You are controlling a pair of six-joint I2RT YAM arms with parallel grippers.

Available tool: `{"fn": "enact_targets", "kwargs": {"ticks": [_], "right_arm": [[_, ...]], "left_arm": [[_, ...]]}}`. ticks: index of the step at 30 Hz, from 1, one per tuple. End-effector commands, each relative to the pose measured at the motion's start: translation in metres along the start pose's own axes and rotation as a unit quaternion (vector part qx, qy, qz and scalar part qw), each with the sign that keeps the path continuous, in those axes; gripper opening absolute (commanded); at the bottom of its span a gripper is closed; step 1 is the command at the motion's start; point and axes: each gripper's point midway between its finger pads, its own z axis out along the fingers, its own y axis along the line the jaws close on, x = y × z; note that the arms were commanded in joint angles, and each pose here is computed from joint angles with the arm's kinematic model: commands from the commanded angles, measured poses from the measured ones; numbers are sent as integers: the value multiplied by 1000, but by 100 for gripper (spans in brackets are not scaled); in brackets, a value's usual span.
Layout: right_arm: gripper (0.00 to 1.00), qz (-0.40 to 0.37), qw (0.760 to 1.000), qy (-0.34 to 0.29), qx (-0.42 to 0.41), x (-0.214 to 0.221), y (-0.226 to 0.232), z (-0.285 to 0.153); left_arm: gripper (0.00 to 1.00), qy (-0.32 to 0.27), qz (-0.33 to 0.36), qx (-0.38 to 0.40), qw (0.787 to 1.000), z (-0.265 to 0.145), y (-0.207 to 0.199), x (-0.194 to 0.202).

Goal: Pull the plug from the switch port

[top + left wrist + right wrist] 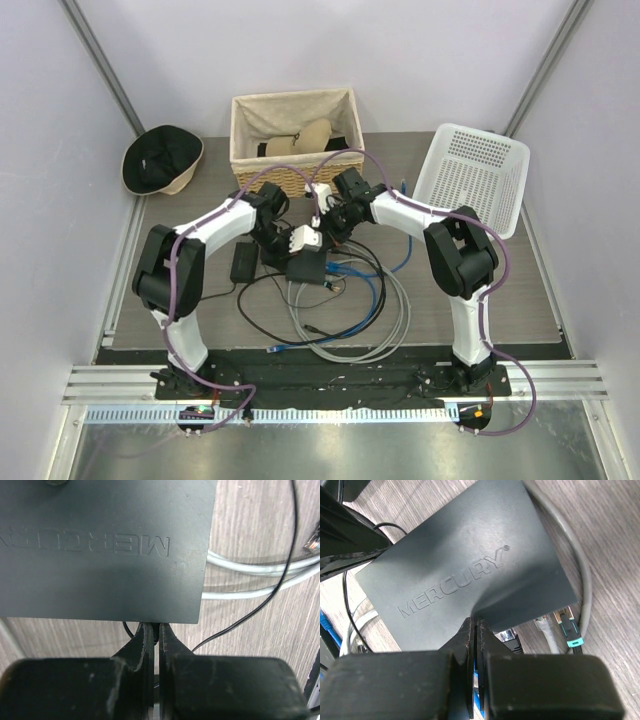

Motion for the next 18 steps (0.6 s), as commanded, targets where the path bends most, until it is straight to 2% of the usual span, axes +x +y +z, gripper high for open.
{"fn": "enact_targets", "kwargs": {"ticks": [1,5,8,10,11,13,18], "right_arm": [[1,2,999,43,16,25,-1,-3],[1,-1,999,47,21,28,-2,-4],[1,-2,999,47,21,29,-2,-5],[1,-1,999,48,21,30,-2,-4],[1,0,999,48,21,29,-2,-4],[1,0,999,47,20,29,-2,-4],[1,-2,999,48,23,28,-3,-3]], "left_arm": [[0,-29,18,0,999,-5,-21,-7],[0,-8,53,-42,998,-1,-13,6],[0,-21,46,-58,997,-6,-1,-6],[0,-20,10,-25,999,-6,-11,-9],[0,-41,4,-12,999,-12,-9,-23],[0,-32,-43,46,998,-5,-25,-21],[0,-53,-47,35,997,-5,-28,-24]]}}
